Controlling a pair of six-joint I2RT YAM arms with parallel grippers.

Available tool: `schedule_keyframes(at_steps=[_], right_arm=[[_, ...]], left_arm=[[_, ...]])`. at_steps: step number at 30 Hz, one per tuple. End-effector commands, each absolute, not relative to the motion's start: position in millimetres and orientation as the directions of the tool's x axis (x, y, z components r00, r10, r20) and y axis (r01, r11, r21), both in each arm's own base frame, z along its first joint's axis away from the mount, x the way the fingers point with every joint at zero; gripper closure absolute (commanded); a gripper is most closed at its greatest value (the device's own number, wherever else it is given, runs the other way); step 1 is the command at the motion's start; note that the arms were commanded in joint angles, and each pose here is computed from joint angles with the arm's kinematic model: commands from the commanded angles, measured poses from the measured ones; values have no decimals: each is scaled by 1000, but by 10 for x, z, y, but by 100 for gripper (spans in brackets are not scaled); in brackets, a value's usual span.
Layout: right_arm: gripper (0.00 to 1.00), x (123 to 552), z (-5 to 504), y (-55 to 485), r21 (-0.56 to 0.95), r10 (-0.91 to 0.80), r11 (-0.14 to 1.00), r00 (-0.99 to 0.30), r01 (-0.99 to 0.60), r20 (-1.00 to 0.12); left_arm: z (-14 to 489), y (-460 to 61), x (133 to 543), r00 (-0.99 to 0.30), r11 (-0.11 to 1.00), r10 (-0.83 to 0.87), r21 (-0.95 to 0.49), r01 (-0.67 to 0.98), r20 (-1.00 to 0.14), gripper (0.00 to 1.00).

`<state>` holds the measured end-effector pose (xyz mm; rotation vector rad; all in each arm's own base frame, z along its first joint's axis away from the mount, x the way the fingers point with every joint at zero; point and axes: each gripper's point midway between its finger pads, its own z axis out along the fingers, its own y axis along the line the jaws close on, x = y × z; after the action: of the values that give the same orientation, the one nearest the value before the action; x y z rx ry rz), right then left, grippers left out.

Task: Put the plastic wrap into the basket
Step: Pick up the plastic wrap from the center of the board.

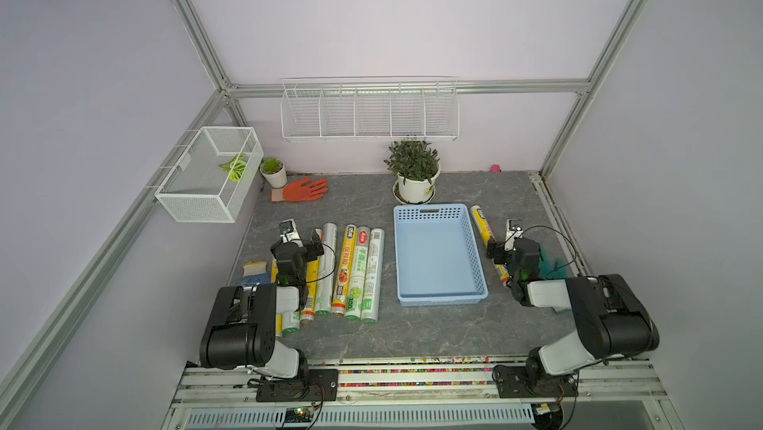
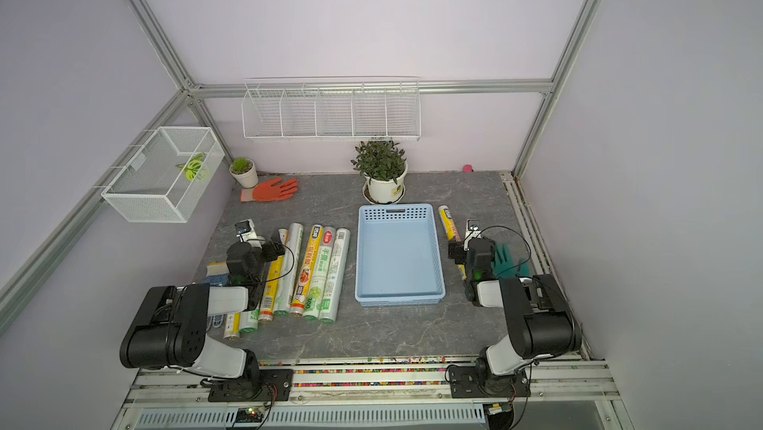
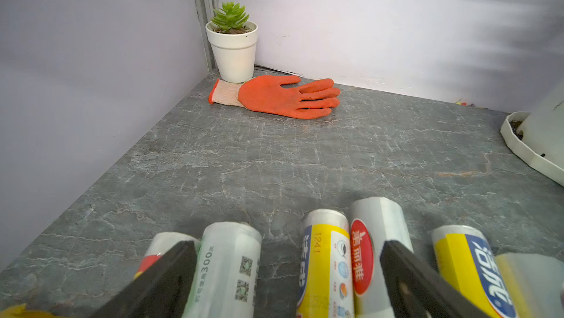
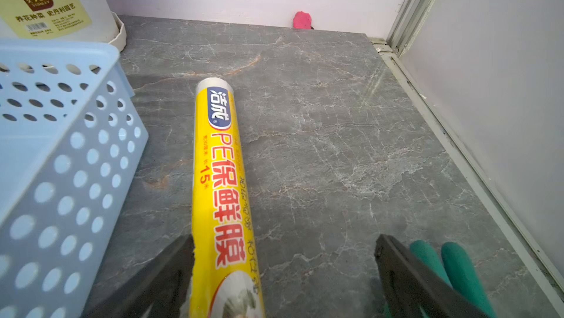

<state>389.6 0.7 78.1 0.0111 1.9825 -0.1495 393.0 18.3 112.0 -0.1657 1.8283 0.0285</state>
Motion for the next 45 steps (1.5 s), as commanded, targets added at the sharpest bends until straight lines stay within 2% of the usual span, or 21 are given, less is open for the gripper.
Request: schedule_keyframes(at_steps=[1,17,19,22,24,26,28,29,30,33,35,38,45], right_arm=[[2,3938,899,6,-101,-66,992,-378,75,-924],[2,3944,909,-53,-86,-46,992,-381,88,-923],[2,3923,951,-40,-89,-54,993,-365,79,-930],[2,3883,1155,-65,-90,-53,991,-327,97,-944],[2,3818,1192,-177,-106,-31,982,-420,156,-907],[2,3739,1259,-312,-80,69,962,-517,260,-853],[2,3615,1186,-317,52,276,931,-602,361,-749],[2,3606,1146,-215,102,303,939,-653,327,-694],[3,3596,1119,-102,129,294,952,-713,277,-637],[3,3510,967,5,162,316,949,-789,272,-527],[4,3475,936,80,184,299,954,-815,237,-496],[10,3428,962,162,208,273,959,-834,194,-479],[20,3443,920,257,225,237,963,-873,152,-426]], left_arm=[[1187,152,3986,-243,993,-80,-56,-105,-967,0],[1190,148,3978,-242,993,-78,-54,-102,-967,0],[1277,99,3949,-216,997,-51,-37,-71,-975,0],[1515,180,3853,-166,991,-66,-44,-128,-984,0],[1673,280,3775,-184,974,-140,-102,-200,-973,0],[1874,296,3718,-195,961,-206,-161,-224,-959,0],[2077,230,3663,-194,945,-294,-253,-208,-936,0],[2141,191,3636,-190,932,-341,-305,-195,-921,0],[2210,115,3611,-187,917,-390,-363,-163,-901,0],[2220,-144,3550,-239,857,-509,-511,-58,-827,0],[2270,-448,3546,-301,811,-529,-577,95,-793,0],[2263,-956,3531,-468,717,-489,-645,265,-736,0],[2045,-2215,3376,-678,741,-197,-560,370,-708,0]])
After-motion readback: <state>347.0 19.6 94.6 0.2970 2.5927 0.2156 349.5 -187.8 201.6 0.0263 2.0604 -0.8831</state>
